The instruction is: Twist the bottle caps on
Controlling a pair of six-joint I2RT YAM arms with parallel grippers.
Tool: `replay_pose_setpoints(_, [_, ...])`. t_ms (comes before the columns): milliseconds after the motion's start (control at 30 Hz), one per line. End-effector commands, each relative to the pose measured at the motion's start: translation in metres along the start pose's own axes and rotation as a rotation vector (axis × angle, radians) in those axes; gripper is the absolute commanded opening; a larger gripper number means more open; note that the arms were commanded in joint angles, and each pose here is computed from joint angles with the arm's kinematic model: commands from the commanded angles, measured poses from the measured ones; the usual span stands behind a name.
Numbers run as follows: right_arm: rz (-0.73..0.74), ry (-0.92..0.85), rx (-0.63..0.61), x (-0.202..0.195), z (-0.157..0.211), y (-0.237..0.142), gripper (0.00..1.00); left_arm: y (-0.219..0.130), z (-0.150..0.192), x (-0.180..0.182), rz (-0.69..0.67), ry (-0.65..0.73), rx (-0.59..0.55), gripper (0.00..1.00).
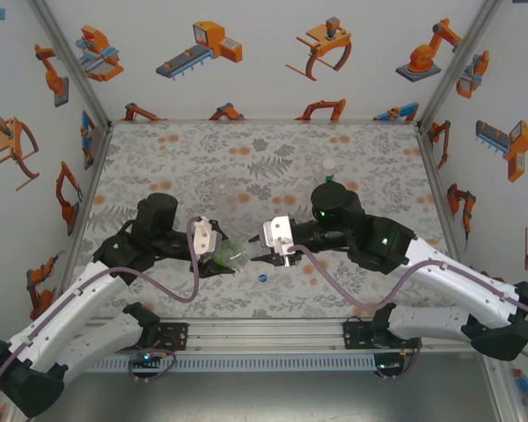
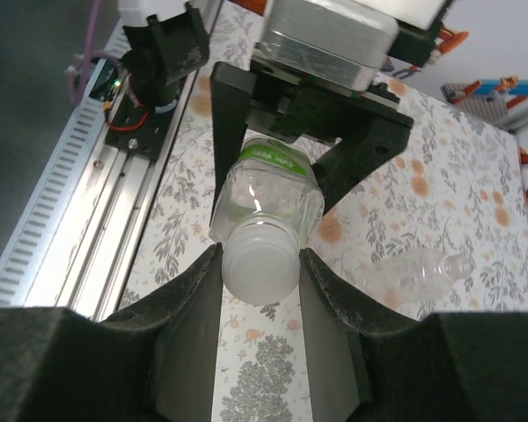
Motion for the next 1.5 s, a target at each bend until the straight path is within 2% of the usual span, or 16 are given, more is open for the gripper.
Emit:
replay_pose_setpoints(0, [0.070, 0.108, -0.015, -0.011, 0.007, 0.012, 0.00, -0.005, -0.019, 0.018, -0.089, 0.075, -0.053, 0.00])
replay_pose_setpoints(267, [0.230, 0.386, -0.119, -0.038, 0.009, 0.014, 0.00, -0.010, -0.013, 0.031, -0.195, 0.087, -0.002, 0.00])
replay_pose_setpoints(433, [0.461, 0.711, -0.285, -0.073, 0.020, 0.000, 0.00, -0.013, -0.011, 0.035, -0.241, 0.101, 0.007, 0.00])
replay_pose_setpoints(600, [0.490, 1.017, -0.397, -0.087, 0.022, 0.000, 0.00, -0.013, -0.007, 0.039, -0.251, 0.088, 0.025, 0.00])
replay_pose_setpoints(667, [0.504, 1.097, -0.399, -0.091, 0.024, 0.001, 0.00, -0.012, -0.005, 0.041, -0.255, 0.079, 0.034, 0.00])
replay_pose_setpoints(767, [0.601, 1.231, -0.339, -0.097, 0.041, -0.003, 0.00, -0.011, -0.003, 0.043, -0.259, 0.070, 0.045, 0.00])
replay_pose_setpoints(867, [0.663, 1.265, -0.284, -0.100, 0.051, -0.004, 0.00, -0.012, -0.001, 0.044, -0.266, 0.067, 0.054, 0.00])
replay_pose_setpoints(1000, [0.664, 1.279, -0.263, -0.101, 0.051, -0.002, 0.19, -0.011, 0.001, 0.044, -0.263, 0.062, 0.060, 0.00])
replay_pose_setpoints(1133, [0.613, 1.272, -0.292, -0.099, 0.045, 0.004, 0.33, -0.010, 0.001, 0.045, -0.261, 0.061, 0.060, 0.00])
replay_pose_setpoints(1367, [0.581, 1.150, -0.316, -0.100, 0.012, -0.012, 0.62, -0.009, 0.002, 0.044, -0.247, 0.054, 0.060, 0.00])
replay_pose_setpoints(1467, [0.577, 1.075, -0.297, -0.101, -0.004, -0.019, 0.67, -0.008, 0.001, 0.043, -0.240, 0.053, 0.055, 0.00])
Point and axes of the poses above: each hand's point on the last joint's axis, 136 mm out from that joint toward the fingers, its own y axis out along the fingers, its own x axis along the line the jaws close on, z = x × y, the point moved 1 cm from there along -y, back along the fingers, and after that the axes turned 7 degrees about y, right-handed, at the moved point
